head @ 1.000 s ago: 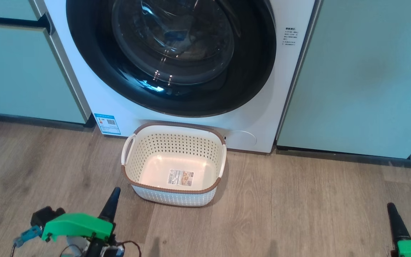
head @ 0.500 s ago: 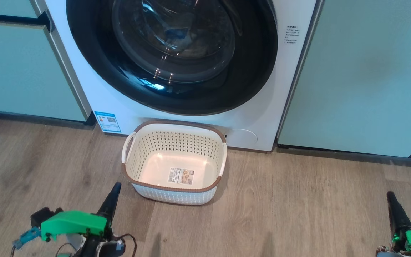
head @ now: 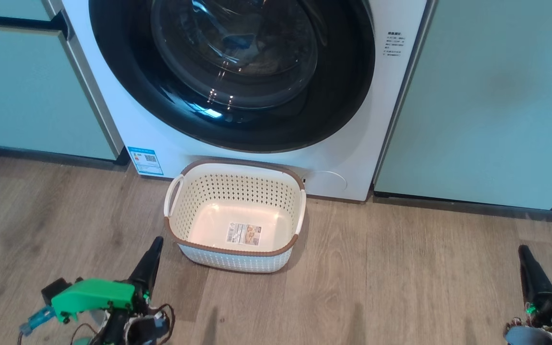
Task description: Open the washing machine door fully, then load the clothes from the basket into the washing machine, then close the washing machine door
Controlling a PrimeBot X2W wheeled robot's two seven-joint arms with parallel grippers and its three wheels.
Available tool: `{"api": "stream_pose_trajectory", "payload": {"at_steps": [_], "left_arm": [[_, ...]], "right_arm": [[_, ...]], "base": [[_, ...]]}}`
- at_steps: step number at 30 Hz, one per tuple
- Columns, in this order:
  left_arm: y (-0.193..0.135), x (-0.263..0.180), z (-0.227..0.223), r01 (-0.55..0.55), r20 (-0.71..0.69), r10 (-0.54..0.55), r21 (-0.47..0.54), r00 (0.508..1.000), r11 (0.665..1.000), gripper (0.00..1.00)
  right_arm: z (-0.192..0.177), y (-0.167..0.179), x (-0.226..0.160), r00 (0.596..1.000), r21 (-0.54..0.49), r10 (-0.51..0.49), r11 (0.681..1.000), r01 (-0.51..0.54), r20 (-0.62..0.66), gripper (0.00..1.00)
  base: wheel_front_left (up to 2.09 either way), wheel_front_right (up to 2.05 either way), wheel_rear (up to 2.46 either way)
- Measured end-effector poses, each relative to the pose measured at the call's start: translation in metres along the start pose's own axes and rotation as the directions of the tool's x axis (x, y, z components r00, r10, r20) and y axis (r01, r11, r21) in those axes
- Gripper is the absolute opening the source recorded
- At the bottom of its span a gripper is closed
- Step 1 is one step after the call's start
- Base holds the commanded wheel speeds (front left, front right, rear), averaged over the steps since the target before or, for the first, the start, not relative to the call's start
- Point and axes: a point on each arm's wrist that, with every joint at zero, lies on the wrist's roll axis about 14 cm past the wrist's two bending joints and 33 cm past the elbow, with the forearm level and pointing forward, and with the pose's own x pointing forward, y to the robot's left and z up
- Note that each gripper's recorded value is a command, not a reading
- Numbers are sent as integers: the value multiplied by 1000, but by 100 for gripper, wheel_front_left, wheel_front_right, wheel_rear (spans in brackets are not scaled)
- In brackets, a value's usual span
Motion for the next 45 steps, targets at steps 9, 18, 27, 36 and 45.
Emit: {"api": "stream_pose_trajectory", "payload": {"at_steps": [9, 18, 27, 36, 45], "left_arm": [[-6, 1, 1, 24, 4, -24, -78, 1000, 997, 0], [-6, 1, 2, 24, 7, -24, -79, 1000, 997, 0], [-6, 1, 2, 24, 7, -24, -79, 1000, 997, 0], [-6, 1, 2, 25, 7, -24, -79, 1000, 997, 0], [-6, 1, 2, 25, 7, -24, -79, 1000, 997, 0]], "right_arm": [[-1, 9, 5, 1000, 71, 30, 997, -29, -9, 0], [-1, 9, 5, 1000, 70, 30, 997, -29, -9, 0], [-1, 9, 5, 1000, 70, 30, 997, -29, -9, 0], [-1, 9, 5, 1000, 70, 30, 997, -29, -9, 0], [-1, 9, 5, 1000, 70, 30, 997, -29, -9, 0]], "base": [[0, 0, 0], [0, 0, 0], [0, 0, 0], [0, 0, 0], [0, 0, 0]]}}
